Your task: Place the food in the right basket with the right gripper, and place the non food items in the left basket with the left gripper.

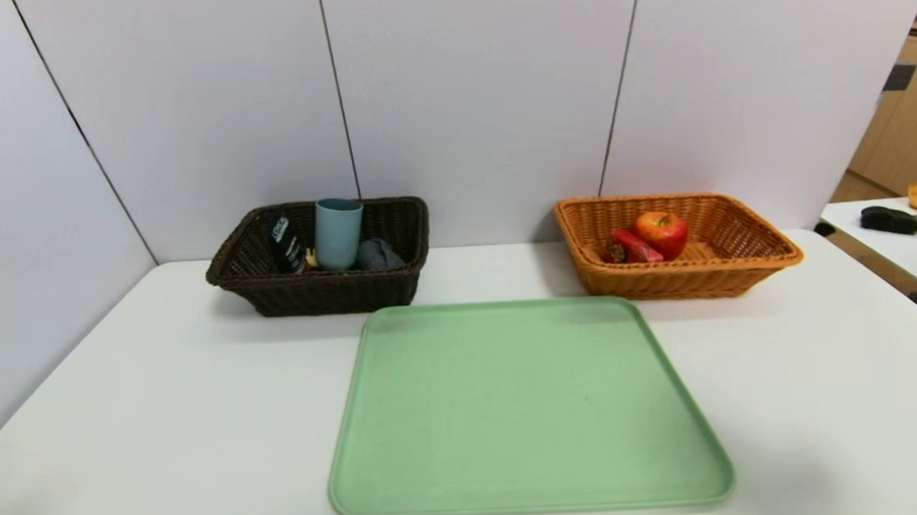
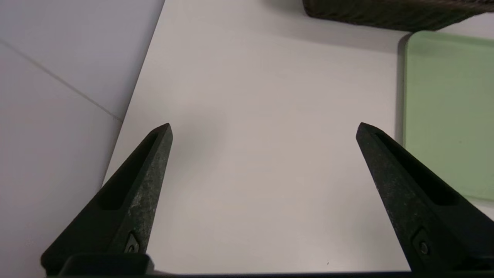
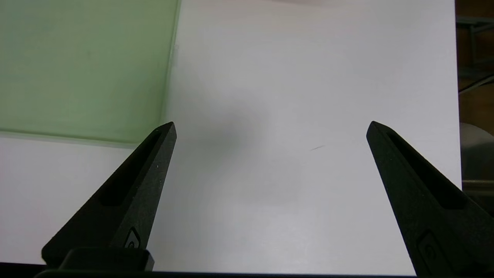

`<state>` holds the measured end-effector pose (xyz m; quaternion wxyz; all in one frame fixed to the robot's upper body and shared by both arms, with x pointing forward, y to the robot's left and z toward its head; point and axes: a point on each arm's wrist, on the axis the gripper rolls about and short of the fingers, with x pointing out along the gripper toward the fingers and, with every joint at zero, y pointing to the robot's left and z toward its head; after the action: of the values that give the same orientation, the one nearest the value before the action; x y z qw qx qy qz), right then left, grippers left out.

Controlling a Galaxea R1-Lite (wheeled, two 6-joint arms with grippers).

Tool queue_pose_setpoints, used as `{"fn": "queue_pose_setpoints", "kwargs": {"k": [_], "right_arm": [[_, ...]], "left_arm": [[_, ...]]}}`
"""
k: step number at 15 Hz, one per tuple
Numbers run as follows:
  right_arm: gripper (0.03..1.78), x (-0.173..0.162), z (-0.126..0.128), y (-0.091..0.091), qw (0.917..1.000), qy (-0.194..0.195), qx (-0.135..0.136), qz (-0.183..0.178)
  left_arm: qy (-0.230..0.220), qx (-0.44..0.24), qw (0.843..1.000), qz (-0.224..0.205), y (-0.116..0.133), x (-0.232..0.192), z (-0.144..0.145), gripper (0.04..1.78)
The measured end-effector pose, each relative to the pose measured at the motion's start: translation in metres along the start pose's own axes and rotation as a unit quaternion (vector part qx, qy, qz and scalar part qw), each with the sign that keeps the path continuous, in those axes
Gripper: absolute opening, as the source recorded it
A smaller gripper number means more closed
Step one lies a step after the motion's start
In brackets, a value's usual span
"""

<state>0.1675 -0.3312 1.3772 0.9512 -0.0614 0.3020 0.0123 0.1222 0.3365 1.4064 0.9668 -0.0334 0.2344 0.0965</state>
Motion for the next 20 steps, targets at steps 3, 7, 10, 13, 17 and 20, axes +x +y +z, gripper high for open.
{"fn": "queue_pose_setpoints", "kwargs": {"k": [3, 7, 10, 13, 17, 20], "right_arm": [[1.70, -0.011, -0.047, 0.000, 0.9961, -0.072, 0.010, -0.050], [1.70, -0.034, -0.104, 0.001, 0.9776, -0.189, 0.033, -0.087], [1.70, -0.041, -0.115, 0.001, 0.9469, -0.301, 0.053, -0.099], [1.70, -0.046, -0.115, 0.002, 0.9259, -0.346, 0.056, -0.140], [1.71, -0.048, -0.119, 0.007, 0.9217, -0.364, 0.043, -0.127], [1.71, -0.048, -0.140, 0.011, 0.9187, -0.387, 0.023, -0.078]], "left_arm": [[-0.015, 0.011, 1.000, 0.007, 0.015, -0.020, -0.065, 1.69], [-0.063, 0.023, 0.998, 0.009, 0.023, -0.018, -0.135, 1.69], [-0.132, 0.053, 0.990, -0.019, 0.022, -0.006, -0.172, 1.69], [-0.188, 0.095, 0.977, -0.028, 0.020, 0.007, -0.192, 1.69], [-0.197, 0.084, 0.976, -0.030, 0.020, 0.015, -0.202, 1.69], [-0.243, 0.067, 0.967, -0.032, 0.019, 0.016, -0.196, 1.69]]}}
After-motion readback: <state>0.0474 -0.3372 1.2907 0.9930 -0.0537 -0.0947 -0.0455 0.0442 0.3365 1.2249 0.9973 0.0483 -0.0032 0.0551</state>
